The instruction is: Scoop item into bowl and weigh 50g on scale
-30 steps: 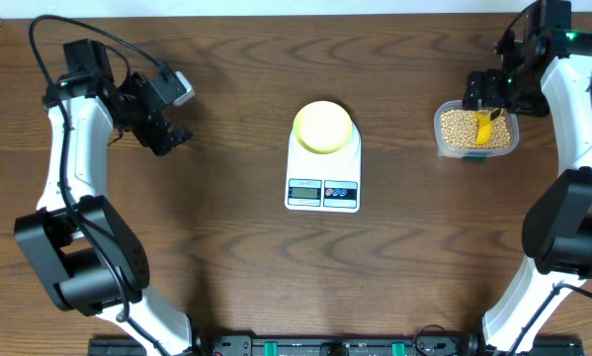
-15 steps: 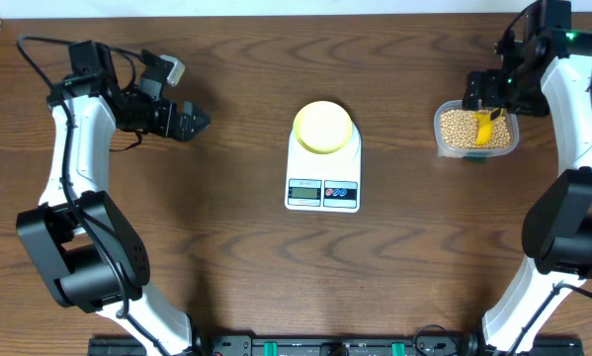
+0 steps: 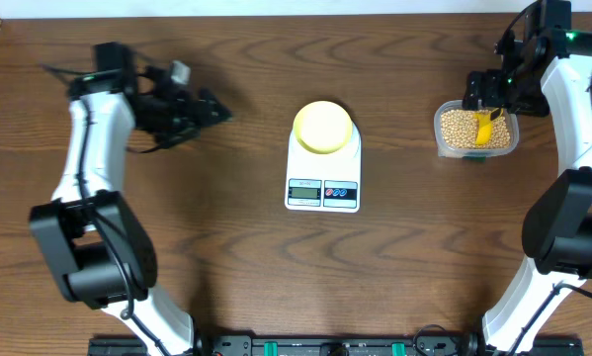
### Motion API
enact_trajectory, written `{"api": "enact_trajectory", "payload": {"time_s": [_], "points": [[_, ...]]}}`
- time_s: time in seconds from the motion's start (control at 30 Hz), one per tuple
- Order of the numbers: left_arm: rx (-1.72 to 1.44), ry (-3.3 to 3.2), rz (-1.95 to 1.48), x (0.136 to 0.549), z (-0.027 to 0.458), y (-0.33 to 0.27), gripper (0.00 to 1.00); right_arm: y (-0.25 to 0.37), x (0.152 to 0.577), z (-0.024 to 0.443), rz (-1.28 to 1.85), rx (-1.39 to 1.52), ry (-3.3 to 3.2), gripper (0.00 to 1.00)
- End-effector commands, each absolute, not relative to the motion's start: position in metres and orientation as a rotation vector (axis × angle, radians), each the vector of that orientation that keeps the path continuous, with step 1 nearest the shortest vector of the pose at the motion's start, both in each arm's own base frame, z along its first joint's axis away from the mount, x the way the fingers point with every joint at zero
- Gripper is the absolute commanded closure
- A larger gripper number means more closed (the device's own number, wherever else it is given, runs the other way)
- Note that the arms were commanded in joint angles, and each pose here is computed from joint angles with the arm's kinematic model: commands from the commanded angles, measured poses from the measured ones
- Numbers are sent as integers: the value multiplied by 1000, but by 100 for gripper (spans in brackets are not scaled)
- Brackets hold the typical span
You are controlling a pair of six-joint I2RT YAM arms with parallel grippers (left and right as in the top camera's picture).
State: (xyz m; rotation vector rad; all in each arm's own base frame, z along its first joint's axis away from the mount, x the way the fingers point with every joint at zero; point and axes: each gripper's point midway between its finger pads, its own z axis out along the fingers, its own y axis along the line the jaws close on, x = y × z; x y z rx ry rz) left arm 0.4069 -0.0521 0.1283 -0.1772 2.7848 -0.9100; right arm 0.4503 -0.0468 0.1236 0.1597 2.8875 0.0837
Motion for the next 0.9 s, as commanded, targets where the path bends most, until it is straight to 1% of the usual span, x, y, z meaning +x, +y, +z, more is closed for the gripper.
{"api": "enact_trajectory", "payload": {"time_s": [0.0,0.17,0.43,0.63,0.87], "points": [[-170,2932,-652,396,105,-76,2,-47,454,126,89,154,2878,1],[60,2993,-366,379,94,-130,2,-47,454,126,89,154,2878,1],[371,2965,-190,349,90,-198,2,-47,454,126,89,154,2878,1],[509,2894,-76,343,86,-216,2,-47,454,126,89,154,2878,1],[538,2896,-51,339,84,-217,2,-47,454,126,89,154,2878,1]]}}
